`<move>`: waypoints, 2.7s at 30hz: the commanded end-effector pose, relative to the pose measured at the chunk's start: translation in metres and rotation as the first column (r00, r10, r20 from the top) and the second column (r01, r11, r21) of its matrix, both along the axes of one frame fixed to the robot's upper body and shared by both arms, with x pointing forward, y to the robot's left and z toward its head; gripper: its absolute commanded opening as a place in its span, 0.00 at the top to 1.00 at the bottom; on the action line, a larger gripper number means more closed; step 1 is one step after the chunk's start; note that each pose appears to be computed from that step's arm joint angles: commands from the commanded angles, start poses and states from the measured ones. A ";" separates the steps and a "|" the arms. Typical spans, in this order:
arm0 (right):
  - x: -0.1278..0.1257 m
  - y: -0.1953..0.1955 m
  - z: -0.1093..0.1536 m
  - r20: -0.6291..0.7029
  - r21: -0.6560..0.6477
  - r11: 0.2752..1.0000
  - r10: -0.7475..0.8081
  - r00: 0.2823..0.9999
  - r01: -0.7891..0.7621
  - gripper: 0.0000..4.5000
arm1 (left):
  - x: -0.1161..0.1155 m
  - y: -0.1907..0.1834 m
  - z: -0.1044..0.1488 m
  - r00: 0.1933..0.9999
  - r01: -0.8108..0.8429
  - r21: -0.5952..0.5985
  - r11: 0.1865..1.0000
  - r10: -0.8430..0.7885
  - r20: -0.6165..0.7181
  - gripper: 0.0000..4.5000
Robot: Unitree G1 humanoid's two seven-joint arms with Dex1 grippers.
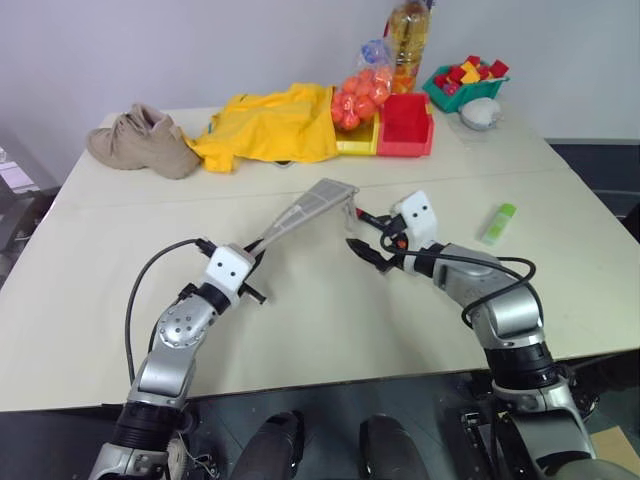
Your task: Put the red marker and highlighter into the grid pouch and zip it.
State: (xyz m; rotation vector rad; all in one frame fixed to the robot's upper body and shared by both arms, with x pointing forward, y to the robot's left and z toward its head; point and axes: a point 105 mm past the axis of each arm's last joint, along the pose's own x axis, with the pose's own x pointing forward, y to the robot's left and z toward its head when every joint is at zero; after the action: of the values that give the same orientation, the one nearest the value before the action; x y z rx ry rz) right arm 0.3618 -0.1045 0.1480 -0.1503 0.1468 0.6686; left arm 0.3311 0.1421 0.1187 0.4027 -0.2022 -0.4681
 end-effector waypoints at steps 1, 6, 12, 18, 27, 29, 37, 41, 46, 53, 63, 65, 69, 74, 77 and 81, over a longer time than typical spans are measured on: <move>0.006 0.005 0.023 0.068 0.038 0.999 -0.021 0.997 0.019 0.01 | 0.000 -0.002 0.011 0.998 0.008 0.003 1.000 -0.008 0.054 1.00; 0.013 0.009 0.029 0.068 0.096 0.994 -0.062 0.996 0.056 0.01 | -0.004 -0.006 0.006 0.998 0.020 0.024 1.000 -0.021 0.053 1.00; 0.015 0.015 0.037 0.073 0.157 0.986 -0.062 0.995 0.050 0.32 | -0.007 -0.006 0.002 0.998 0.022 0.055 0.998 -0.025 0.053 1.00; 0.012 0.022 0.039 0.071 0.145 0.989 -0.039 0.997 0.028 0.99 | -0.006 -0.005 0.002 0.999 0.014 0.062 0.998 -0.017 0.052 1.00; -0.009 0.065 0.028 0.086 -0.021 0.992 0.124 0.989 -0.122 0.99 | -0.008 -0.028 0.002 0.998 0.057 0.050 0.997 -0.059 0.037 1.00; -0.013 0.074 0.029 0.094 -0.038 0.988 0.155 0.983 -0.152 0.99 | -0.008 -0.032 0.002 0.997 0.065 0.048 0.997 -0.067 0.033 1.00; -0.041 0.111 0.022 0.090 -0.142 0.936 0.336 0.938 -0.322 0.99 | -0.004 -0.041 0.010 0.998 0.059 -0.017 0.998 -0.059 0.029 1.00; -0.061 0.127 0.016 0.068 -0.174 0.888 0.442 0.894 -0.426 0.99 | -0.005 -0.047 0.014 0.997 0.070 -0.030 0.997 -0.069 0.033 1.00; -0.062 0.126 0.018 0.061 -0.161 0.889 0.442 0.895 -0.428 0.99 | -0.004 -0.047 0.015 0.998 0.061 -0.042 0.997 -0.060 0.032 1.00; -0.041 0.076 0.016 0.040 -0.192 0.931 0.322 0.946 -0.309 0.48 | 0.004 -0.031 0.019 0.999 -0.002 -0.043 0.999 0.003 0.038 1.00; 0.024 -0.051 0.010 0.031 -0.197 0.970 -0.139 0.990 0.143 0.14 | 0.022 0.003 0.019 0.997 -0.067 0.074 0.995 0.063 0.050 1.00; 0.033 -0.066 0.001 -0.003 -0.197 0.965 -0.179 0.984 0.175 0.14 | 0.025 0.006 0.016 0.997 -0.072 0.095 0.993 0.068 0.045 1.00; 0.044 -0.073 -0.015 -0.075 -0.175 0.970 -0.182 0.980 0.167 0.14 | 0.030 0.008 0.012 0.995 -0.092 0.101 0.991 0.089 0.032 1.00; 0.053 -0.073 -0.022 -0.098 -0.143 0.979 -0.158 0.983 0.143 0.19 | 0.032 0.007 0.009 0.993 -0.121 0.078 0.990 0.120 0.018 1.00; 0.056 -0.071 -0.020 -0.081 -0.118 0.984 -0.143 0.986 0.133 0.44 | 0.032 0.003 0.009 0.992 -0.127 0.061 0.990 0.127 0.010 1.00; 0.054 -0.067 -0.012 -0.041 -0.112 0.987 -0.123 0.992 0.118 0.90 | 0.031 0.003 0.009 0.990 -0.138 0.044 0.989 0.138 0.005 1.00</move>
State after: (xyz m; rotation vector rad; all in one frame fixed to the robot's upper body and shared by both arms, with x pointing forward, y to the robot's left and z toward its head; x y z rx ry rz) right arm 0.4124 -0.1748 0.1104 -0.2238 0.3325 0.5363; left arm 0.3640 0.1452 0.1138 0.4613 -0.1134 -0.3524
